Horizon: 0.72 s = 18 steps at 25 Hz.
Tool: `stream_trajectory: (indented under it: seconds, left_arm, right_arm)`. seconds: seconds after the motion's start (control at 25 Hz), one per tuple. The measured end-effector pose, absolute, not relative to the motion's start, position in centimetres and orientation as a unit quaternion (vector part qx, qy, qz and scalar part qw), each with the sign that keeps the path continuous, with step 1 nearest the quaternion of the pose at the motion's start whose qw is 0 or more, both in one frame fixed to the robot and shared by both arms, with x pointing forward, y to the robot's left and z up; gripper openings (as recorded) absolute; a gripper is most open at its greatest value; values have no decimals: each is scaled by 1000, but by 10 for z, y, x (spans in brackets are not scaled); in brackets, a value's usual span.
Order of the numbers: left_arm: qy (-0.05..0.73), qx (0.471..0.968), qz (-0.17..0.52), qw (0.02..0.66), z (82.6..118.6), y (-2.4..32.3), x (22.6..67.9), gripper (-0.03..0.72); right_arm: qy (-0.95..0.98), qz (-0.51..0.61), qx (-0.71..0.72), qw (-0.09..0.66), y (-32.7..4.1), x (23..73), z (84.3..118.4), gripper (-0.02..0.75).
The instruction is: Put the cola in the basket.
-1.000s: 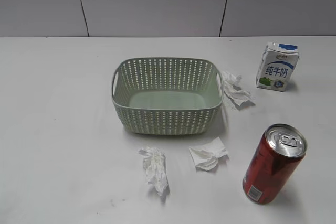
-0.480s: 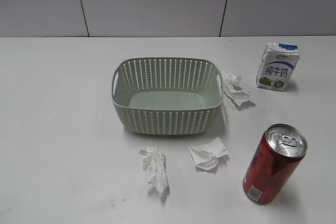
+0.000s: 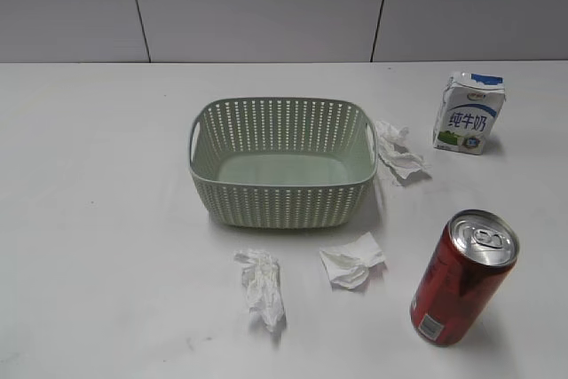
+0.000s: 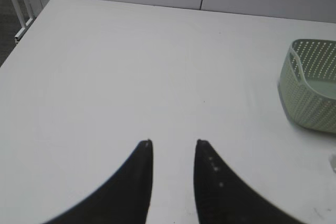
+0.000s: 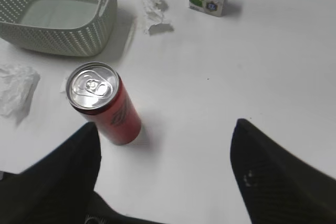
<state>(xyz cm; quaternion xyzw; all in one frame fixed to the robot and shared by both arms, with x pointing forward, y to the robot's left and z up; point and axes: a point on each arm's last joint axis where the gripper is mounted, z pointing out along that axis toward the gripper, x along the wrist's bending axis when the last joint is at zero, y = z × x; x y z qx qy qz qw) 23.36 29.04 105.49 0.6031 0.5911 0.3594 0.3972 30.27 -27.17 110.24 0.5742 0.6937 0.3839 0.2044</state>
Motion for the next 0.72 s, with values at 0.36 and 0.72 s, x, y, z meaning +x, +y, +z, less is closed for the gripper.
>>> stream_trajectory:
  seconds: [0.36, 0.72]
  left_arm:
    - [591, 603, 359, 397, 1055, 290, 234, 217]
    - [591, 603, 359, 397, 1055, 290, 234, 217]
  right_arm:
    - [748, 317, 581, 58, -244, 369, 1116, 594]
    - [820, 208, 533, -21, -195, 404, 1078, 595]
